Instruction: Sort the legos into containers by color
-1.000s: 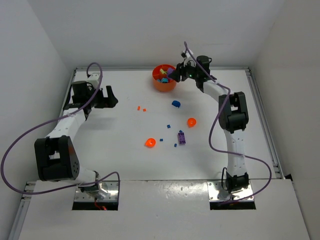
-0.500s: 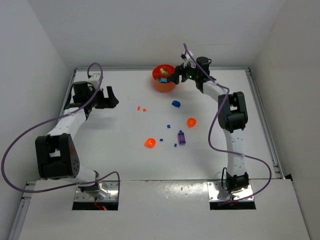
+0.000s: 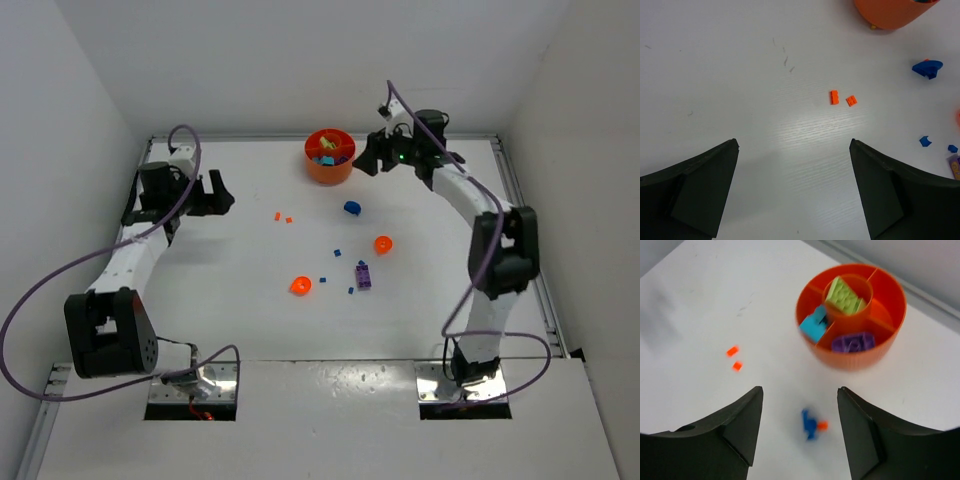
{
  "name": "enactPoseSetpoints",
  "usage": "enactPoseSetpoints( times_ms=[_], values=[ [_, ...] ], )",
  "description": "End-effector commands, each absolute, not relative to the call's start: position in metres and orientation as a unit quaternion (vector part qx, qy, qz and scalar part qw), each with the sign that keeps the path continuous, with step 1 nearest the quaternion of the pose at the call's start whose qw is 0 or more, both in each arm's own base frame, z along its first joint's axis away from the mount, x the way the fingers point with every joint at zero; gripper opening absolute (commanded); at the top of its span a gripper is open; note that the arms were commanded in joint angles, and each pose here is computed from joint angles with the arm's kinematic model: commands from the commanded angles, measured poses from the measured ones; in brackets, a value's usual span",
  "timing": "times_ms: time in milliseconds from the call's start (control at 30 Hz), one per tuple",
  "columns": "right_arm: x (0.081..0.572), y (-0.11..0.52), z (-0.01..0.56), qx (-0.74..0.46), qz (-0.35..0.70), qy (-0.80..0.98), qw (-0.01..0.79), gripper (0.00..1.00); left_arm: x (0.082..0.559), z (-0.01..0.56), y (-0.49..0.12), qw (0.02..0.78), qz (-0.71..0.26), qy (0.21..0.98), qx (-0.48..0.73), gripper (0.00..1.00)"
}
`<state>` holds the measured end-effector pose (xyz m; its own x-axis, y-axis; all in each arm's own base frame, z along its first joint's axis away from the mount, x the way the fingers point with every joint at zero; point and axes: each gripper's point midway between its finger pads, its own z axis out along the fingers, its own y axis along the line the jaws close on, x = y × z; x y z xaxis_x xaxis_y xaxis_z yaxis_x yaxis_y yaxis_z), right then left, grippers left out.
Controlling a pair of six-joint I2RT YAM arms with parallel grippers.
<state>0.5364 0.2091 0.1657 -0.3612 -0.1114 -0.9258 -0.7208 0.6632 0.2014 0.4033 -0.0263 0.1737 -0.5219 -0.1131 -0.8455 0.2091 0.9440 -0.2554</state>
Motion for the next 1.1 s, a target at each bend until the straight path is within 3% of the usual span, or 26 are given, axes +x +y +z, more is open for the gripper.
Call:
enactPoseSetpoints(
  times_ms=[0,133,400,867,1067],
  values=[
    [0.472,0.187,0.192,-0.285,0.264,0.792,0.470,0.61,0.393,0.188,-0.027,0.503,-0.136,0.852,0.038,1.00],
    [0.404,0.171,0.150,-0.271,0.259,0.840,0.393,0.63,0.385,0.177,-0.020,0.486,-0.110,0.867,0.027,1.00],
    [0.335,0.171,0.067,-0.225,0.263,0.910,0.229,0.58,0.372,0.188,-0.031,0.500,-0.116,0.856,0.053,1.00],
    [0.292,0.189,0.017,-0.234,0.180,0.946,0.134,0.58,0.354,0.191,-0.020,0.499,-0.079,0.861,0.062,1.00],
    [0.303,0.189,0.009,-0.235,0.126,0.953,0.147,0.67,0.354,0.194,-0.020,0.504,-0.076,0.858,0.067,1.00]
  ],
)
